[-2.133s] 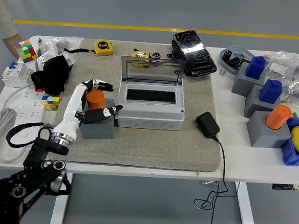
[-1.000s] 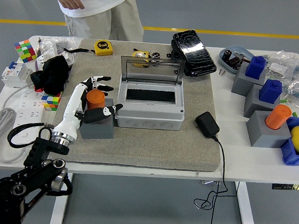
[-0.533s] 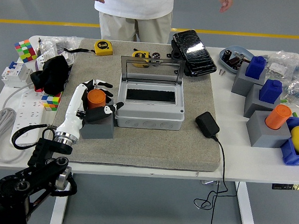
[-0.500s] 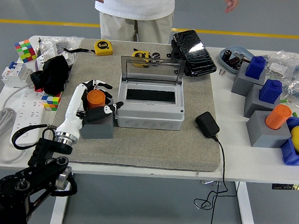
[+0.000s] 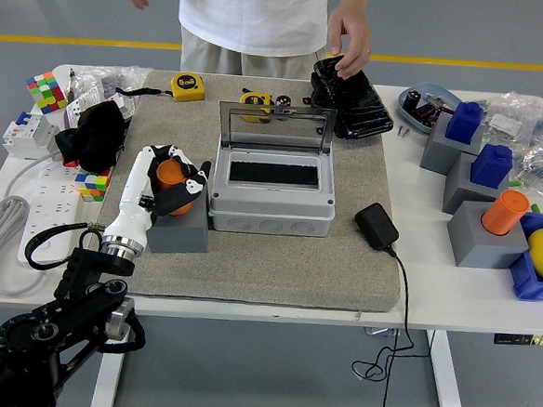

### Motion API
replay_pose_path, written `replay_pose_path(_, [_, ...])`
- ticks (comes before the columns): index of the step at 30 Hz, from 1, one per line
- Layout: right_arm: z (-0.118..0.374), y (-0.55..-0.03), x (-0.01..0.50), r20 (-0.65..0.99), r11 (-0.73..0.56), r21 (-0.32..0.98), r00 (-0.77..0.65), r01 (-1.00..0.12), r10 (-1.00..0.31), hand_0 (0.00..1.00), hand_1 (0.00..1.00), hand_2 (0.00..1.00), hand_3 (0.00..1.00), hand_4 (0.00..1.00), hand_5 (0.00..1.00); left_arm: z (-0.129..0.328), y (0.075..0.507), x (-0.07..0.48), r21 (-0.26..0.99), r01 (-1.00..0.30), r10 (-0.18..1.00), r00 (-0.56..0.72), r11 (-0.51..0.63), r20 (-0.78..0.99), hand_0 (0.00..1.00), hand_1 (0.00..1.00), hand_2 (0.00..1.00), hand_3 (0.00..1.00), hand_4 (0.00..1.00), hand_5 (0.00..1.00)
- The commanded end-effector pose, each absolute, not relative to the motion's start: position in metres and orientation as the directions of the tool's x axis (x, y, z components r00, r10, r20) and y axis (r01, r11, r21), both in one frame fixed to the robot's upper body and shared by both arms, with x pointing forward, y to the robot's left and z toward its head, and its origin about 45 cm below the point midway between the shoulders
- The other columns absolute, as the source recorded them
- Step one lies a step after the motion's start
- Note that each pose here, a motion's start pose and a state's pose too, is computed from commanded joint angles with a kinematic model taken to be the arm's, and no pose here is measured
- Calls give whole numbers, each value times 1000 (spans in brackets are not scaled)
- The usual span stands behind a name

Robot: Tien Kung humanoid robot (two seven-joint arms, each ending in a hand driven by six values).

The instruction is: Fetch the battery,place it into the box,close the lid of the box

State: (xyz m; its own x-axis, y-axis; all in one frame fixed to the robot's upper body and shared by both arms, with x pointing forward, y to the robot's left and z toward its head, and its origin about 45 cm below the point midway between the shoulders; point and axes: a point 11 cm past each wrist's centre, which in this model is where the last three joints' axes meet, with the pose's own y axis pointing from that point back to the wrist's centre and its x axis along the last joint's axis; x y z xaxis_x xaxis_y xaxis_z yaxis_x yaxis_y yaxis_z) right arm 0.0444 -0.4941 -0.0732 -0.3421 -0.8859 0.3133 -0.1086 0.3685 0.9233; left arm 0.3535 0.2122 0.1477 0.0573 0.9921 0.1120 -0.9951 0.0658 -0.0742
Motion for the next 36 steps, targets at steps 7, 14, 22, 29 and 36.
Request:
replay_pose_path(7, [-73, -495, 44, 315, 371, 922, -345, -110, -884, 625, 645, 664, 570, 988, 529, 179, 199, 362, -113, -982, 965, 125, 154, 230, 136, 108, 127, 198, 491, 2])
replay_pose_path(14, [-73, -495, 45, 316, 373, 921, -344, -113, -884, 624, 645, 664, 570, 988, 529, 233, 164, 377, -152, -936, 851, 209, 316, 482, 136, 110, 134, 205, 595, 2])
replay_pose_path(22, [-72, -496, 46, 318, 374, 920, -340, -114, -885, 624, 645, 663, 568, 988, 529, 252, 105, 391, -62, -897, 584, 231, 437, 778, 140, 118, 135, 207, 748, 2])
replay_pose_path(29, [-71, -497, 48, 322, 377, 919, -331, -116, -887, 624, 643, 664, 570, 988, 528, 238, 65, 398, 64, -868, 331, 254, 492, 909, 151, 120, 144, 212, 821, 2])
replay_pose_path(36, [-71, -497, 48, 327, 377, 919, -313, -114, -892, 624, 644, 664, 569, 988, 528, 224, 49, 411, 140, -874, 233, 274, 466, 933, 154, 126, 150, 215, 890, 2])
